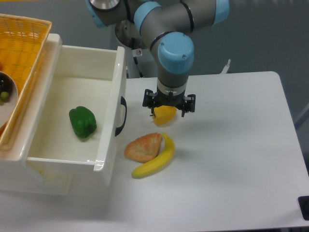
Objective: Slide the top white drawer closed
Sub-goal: 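Lift the gripper up from beside the yellow pepper, then move the gripper toward the front face of the open white drawer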
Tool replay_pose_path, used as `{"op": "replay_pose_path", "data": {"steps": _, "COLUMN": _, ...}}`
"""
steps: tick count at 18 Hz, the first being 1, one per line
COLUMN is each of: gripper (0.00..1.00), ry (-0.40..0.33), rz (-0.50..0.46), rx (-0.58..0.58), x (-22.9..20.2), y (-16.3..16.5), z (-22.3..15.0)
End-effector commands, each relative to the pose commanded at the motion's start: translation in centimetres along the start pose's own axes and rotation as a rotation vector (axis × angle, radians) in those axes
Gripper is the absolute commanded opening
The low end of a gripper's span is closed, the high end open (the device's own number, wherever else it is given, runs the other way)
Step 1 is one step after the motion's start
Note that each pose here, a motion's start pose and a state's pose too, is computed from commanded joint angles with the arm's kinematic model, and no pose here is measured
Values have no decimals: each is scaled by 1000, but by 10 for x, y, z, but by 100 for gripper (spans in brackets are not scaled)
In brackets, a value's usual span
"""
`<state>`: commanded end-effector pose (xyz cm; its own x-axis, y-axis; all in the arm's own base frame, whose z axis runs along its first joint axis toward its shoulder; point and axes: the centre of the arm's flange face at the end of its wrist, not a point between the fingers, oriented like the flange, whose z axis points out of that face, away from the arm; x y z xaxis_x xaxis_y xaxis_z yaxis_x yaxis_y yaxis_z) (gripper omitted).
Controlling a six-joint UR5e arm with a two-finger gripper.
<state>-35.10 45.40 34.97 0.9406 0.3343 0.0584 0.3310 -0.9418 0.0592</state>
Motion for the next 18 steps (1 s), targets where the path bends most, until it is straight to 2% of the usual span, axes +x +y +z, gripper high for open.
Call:
{"op": "replay_pose_path", "data": {"steps": 9, "gripper": 100, "ry": 55, "rz": 12, "rx": -51, "x": -4, "y": -21, "z": 40}}
{"op": "replay_pose_path", "data": {"steps": 12, "gripper": 100, "ry": 98, "rz": 11, "rx": -41, "x": -2, "y": -26, "z": 48}}
{"op": "replay_pose_path", "data": {"steps": 18, "gripper": 100, "ry": 128, "rz": 27, "rx": -54, "x": 9, "y": -33, "z": 62}}
